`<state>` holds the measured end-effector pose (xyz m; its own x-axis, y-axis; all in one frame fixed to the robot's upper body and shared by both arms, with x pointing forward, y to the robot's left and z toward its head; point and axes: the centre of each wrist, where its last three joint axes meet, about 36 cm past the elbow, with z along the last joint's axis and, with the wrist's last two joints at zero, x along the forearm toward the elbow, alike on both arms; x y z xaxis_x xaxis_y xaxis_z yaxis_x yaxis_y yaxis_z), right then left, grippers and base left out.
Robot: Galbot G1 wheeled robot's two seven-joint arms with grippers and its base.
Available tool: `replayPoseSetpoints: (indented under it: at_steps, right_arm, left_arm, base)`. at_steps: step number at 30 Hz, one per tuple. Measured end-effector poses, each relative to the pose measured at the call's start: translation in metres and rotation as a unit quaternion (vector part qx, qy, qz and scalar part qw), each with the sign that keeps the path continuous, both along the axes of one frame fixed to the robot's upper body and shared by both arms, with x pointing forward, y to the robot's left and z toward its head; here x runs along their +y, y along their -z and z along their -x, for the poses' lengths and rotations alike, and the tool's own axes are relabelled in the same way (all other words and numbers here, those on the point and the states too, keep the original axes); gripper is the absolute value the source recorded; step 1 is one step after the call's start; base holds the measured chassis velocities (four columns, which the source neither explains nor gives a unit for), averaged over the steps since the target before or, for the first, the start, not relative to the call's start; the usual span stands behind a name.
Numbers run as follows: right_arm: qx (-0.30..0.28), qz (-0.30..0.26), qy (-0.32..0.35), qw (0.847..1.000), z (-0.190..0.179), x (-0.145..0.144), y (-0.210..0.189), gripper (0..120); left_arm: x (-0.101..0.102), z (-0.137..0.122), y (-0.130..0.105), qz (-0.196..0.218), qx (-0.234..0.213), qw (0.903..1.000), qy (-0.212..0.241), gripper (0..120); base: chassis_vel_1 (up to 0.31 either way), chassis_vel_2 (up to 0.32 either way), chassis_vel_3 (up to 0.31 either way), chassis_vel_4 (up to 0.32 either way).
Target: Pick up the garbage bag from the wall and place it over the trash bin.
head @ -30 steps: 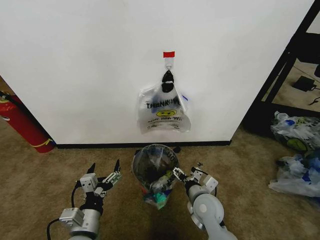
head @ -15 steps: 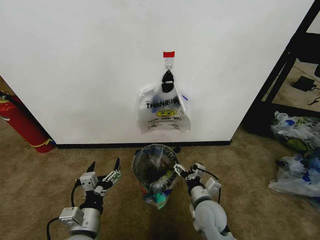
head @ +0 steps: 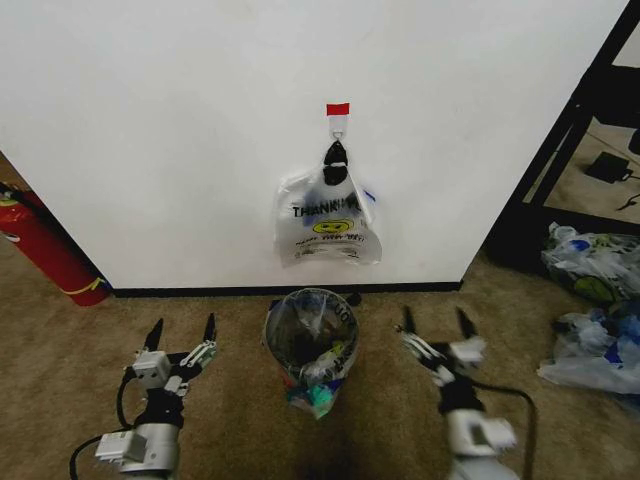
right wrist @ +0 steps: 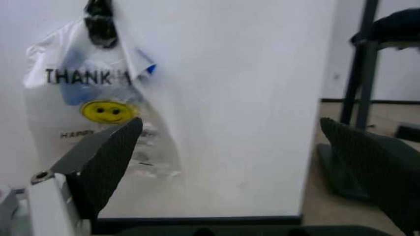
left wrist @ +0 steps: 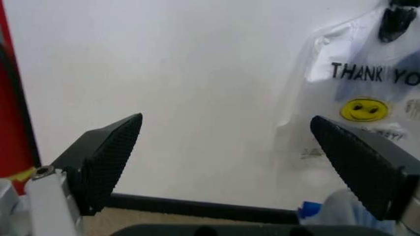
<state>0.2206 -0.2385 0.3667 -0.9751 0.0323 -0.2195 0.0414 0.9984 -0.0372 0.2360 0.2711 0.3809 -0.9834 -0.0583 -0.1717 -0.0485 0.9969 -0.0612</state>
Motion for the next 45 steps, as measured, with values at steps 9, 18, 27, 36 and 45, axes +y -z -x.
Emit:
replayPoseSetpoints:
  at_steps: [9, 18, 27, 36, 45]
  right_arm:
    - [-0.018, -0.01, 0.015, 1.0, 0.051, -0.011, 0.006, 100]
    - [-0.017, -0.024, 0.013, 0.999, 0.048, -0.005, 0.002, 100]
    - [0.0, -0.041, 0.018, 0.999, 0.042, 0.0, -0.01, 100]
    - [0.009, -0.042, 0.033, 0.999, 0.04, 0.008, -0.016, 100]
    - [-0.015, -0.035, 0.034, 0.999, 0.038, 0.015, -0.031, 100]
  left_arm:
    - [-0.013, 0.013, 0.003, -0.001, -0.01, 1.0, 0.001, 100]
    - [-0.018, 0.02, 0.002, -0.011, -0.014, 0.9998, 0.003, 100]
    - [-0.021, 0.021, -0.006, -0.012, -0.023, 0.9997, 0.001, 100]
    - [-0.02, 0.014, -0.006, -0.012, -0.013, 0.9998, 0.006, 100]
    - [-0.02, 0.012, -0.014, -0.012, -0.01, 0.9996, 0.021, 100]
  base:
    - [0.0, 0.0, 0.0, 0.0]
    - [0.0, 0.0, 0.0, 0.0]
    - [0.0, 0.0, 0.0, 0.0]
    - [0.0, 0.0, 0.0, 0.0]
    - [0.0, 0.0, 0.0, 0.0]
